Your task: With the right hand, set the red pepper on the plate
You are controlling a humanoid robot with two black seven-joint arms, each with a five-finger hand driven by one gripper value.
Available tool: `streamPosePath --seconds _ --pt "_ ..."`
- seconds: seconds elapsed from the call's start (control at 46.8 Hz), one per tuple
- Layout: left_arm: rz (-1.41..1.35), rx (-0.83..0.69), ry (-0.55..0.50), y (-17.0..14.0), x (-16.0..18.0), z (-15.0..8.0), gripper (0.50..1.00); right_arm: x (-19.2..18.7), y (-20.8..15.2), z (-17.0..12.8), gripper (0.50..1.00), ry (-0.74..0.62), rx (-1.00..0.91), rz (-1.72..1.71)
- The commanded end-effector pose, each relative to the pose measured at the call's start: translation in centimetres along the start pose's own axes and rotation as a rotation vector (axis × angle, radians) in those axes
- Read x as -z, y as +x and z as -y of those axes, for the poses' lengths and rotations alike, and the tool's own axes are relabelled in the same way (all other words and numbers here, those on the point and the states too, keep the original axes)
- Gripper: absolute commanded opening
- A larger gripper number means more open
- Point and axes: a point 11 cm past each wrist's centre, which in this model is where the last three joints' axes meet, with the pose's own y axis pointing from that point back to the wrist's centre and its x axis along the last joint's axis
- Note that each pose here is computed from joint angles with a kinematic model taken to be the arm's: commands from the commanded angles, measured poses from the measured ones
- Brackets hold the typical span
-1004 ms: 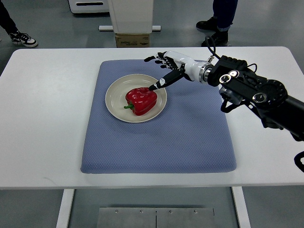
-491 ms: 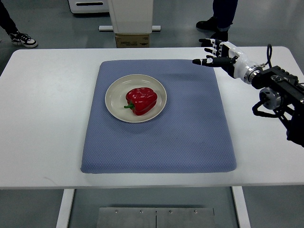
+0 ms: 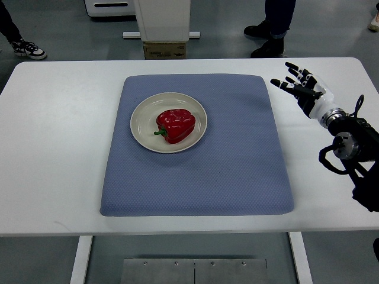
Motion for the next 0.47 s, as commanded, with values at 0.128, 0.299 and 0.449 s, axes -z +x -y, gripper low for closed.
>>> streamPosePath --seconds 0.128,0.299,0.449 --pt "-0.001 0.001 0.000 0.0 0.0 0.0 1.000 0.3 0.0 -0.7 1.000 0.052 -0.002 0.071" --pt "-0.001 0.001 0.000 0.0 0.0 0.0 1.000 -1.4 -0.8 -1.3 1.000 0.035 0.013 0.097" --pt "0.000 -0.001 0.000 0.0 0.0 0.0 1.000 -2.0 -1.4 -1.4 1.000 0.029 0.022 0.112"
